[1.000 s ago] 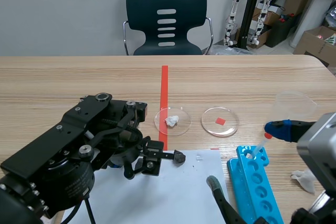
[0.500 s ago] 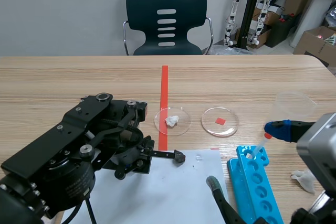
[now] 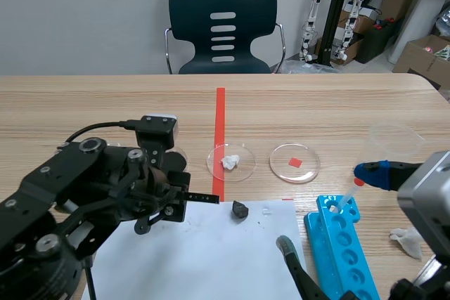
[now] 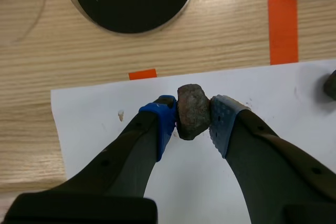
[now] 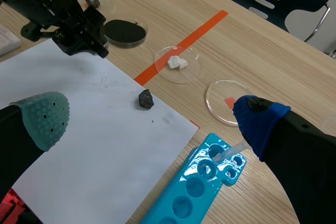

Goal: Pick up the middle mineral with the left hand

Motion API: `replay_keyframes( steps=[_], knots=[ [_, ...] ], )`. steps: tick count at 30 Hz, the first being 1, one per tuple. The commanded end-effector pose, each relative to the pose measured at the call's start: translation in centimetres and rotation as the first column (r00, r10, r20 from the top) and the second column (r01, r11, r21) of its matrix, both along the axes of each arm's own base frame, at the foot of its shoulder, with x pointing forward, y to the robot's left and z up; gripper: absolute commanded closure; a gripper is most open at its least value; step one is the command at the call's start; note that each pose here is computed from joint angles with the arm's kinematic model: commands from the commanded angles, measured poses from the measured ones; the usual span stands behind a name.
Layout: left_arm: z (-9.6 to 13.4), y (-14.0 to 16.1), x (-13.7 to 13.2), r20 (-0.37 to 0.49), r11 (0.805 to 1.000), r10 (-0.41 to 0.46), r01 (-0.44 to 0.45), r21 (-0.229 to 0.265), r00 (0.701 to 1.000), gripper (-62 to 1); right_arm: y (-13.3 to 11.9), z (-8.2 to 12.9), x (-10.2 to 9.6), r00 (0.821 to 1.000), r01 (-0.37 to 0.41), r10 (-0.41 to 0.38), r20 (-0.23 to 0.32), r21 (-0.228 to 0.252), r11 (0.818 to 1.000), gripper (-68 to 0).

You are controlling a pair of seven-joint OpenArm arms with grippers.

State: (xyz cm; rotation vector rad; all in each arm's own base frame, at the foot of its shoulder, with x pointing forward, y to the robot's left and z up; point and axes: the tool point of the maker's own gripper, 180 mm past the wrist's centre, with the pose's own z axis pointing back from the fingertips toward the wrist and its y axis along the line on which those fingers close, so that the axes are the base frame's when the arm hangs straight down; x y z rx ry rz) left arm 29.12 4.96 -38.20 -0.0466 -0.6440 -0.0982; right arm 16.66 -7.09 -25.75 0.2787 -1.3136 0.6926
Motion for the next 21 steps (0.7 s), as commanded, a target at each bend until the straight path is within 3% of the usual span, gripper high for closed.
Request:
replay_keyframes(
  steps=[1, 4, 8, 11, 15, 21],
  knots=[
    [1.2, 0.3, 0.4, 0.068, 1.0, 0.005, -0.004, -0.014, 0.998, -10.4, 0.0, 0.8, 0.3, 0.999, -0.008, 0.008, 0.031, 0.013, 1.0, -67.9],
    [3.1, 0.5, 0.5, 0.171, 0.998, 0.005, 0.006, -0.062, 0.985, -10.4, 0.0, 0.8, 0.3, 0.999, -0.008, 0.008, 0.031, 0.013, 1.0, -67.9],
    [5.3, 1.7, 0.1, 0.296, 0.998, -0.014, 0.03, -0.048, 0.955, -10.4, 0.0, 0.8, 0.3, 0.999, -0.008, 0.008, 0.031, 0.013, 1.0, -67.9],
    [6.4, 2.5, -0.3, 0.362, 0.997, -0.021, 0.047, -0.064, 0.932, -10.4, 0.0, 0.8, 0.3, 0.999, -0.008, 0.008, 0.031, 0.013, 1.0, -67.9],
    [7.8, 2.8, -1.2, 0.451, 0.986, -0.053, 0.118, -0.117, 0.891, -10.4, 0.0, 0.8, 0.3, 0.999, -0.008, 0.008, 0.031, 0.013, 1.0, -67.9],
    [9.9, 3.3, -2.8, 0.571, 0.96, -0.118, 0.24, -0.142, 0.813, -10.4, 0.0, 0.8, 0.3, 0.999, -0.008, 0.008, 0.031, 0.013, 1.0, -67.9]
  ],
)
